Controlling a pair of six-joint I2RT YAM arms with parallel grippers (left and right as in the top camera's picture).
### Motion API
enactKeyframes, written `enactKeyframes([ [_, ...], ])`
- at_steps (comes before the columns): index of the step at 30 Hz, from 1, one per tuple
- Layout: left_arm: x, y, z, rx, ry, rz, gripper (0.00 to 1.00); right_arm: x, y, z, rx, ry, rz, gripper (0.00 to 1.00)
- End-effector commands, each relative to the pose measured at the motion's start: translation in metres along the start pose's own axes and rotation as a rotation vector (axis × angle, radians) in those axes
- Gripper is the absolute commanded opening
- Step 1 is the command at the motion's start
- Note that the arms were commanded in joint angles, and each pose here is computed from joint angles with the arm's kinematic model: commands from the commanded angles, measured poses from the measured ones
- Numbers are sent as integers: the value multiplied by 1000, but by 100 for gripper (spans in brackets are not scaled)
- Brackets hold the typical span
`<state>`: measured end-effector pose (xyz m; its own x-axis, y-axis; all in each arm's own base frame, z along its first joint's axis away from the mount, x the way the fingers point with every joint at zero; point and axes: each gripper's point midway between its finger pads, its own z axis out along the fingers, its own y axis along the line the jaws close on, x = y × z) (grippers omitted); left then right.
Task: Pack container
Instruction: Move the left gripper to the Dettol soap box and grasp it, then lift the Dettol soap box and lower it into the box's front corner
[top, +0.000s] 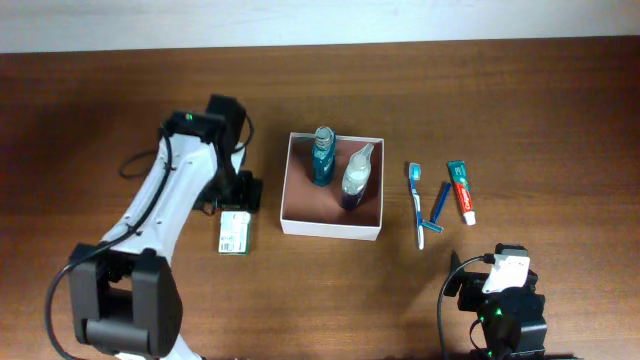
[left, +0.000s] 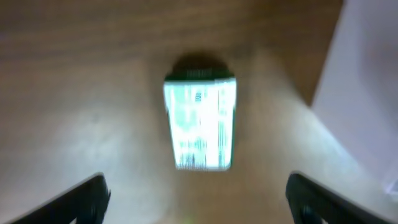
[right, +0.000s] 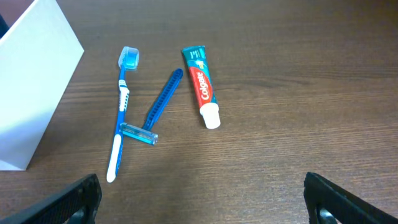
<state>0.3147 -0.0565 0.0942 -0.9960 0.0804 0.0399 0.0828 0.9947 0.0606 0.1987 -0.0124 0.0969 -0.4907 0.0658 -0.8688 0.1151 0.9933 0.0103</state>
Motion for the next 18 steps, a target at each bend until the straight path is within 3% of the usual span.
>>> enactKeyframes([
  [1, 10, 11, 32, 15, 28, -35, 93, 1, -2, 1, 8, -2, 12, 99],
  [10, 3, 0, 70, 104, -42, -10, 89, 1, -2, 1, 8, -2, 12, 99],
  [11, 4, -1, 74, 103, -47, -7, 85, 1, -2, 1, 8, -2, 12, 99],
  [18, 18, -1, 88, 59, -18, 15, 84, 1, -2, 1, 8, -2, 12, 99],
])
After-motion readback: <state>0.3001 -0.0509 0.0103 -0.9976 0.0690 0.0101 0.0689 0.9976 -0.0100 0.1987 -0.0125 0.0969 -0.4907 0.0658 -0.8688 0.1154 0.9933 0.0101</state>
